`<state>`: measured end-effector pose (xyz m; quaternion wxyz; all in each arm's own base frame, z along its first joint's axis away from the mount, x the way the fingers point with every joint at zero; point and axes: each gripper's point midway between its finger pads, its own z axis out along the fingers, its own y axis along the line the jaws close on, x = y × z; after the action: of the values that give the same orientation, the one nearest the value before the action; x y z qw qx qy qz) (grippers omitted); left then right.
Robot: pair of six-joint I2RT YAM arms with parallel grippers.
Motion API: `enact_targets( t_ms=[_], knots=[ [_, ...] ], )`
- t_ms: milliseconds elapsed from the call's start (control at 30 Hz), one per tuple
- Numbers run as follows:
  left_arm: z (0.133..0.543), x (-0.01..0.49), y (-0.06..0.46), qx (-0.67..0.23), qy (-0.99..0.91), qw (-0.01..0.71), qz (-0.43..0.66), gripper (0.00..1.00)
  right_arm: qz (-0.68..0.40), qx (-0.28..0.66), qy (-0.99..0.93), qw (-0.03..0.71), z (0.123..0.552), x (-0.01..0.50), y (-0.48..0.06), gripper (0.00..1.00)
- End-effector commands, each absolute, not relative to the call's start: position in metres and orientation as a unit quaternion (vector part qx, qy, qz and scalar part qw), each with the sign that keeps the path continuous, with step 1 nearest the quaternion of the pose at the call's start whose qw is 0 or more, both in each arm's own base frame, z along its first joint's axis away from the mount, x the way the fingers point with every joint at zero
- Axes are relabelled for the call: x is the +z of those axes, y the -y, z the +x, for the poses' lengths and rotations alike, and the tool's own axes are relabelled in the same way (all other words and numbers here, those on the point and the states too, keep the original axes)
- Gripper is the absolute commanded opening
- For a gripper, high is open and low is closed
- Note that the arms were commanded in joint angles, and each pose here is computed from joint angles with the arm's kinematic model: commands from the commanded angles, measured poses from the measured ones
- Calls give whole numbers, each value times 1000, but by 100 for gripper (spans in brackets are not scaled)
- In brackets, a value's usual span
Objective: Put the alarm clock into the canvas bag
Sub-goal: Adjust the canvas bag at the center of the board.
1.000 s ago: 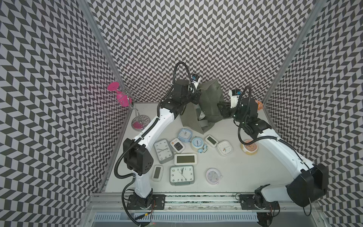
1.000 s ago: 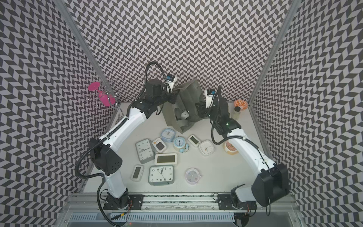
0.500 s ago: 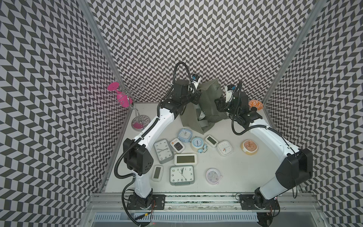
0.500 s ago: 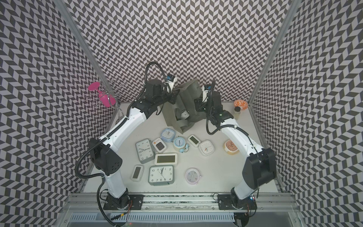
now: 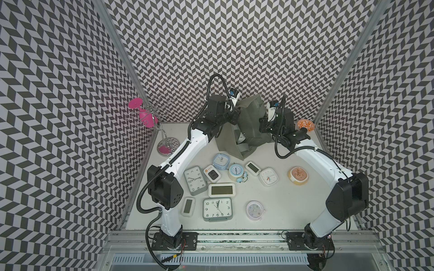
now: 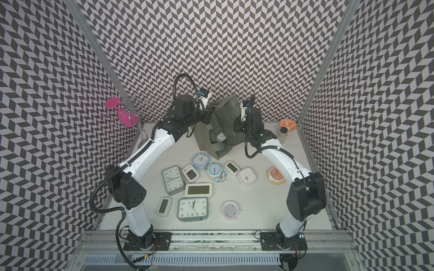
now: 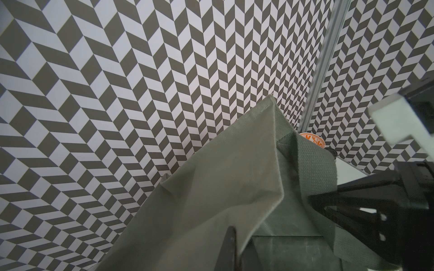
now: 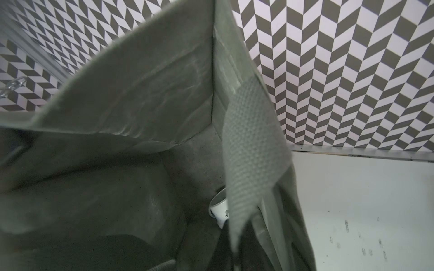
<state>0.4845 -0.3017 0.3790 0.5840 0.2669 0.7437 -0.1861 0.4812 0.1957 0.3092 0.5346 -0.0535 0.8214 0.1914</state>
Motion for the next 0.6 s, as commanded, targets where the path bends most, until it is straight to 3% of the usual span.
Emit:
enact_targets(
  t_ms=[0, 233, 567],
  knots=[
    [486, 384, 299, -174, -741, 592, 266, 0, -63, 225, -782, 578, 458, 362, -188, 0],
    [489, 382, 294, -151, -741, 595, 271, 0, -46, 233, -766, 598, 443, 392, -131, 0],
    [473, 417, 292, -168, -688, 632, 314, 0, -168, 323, -768, 527, 461, 354, -104, 0]
  ],
)
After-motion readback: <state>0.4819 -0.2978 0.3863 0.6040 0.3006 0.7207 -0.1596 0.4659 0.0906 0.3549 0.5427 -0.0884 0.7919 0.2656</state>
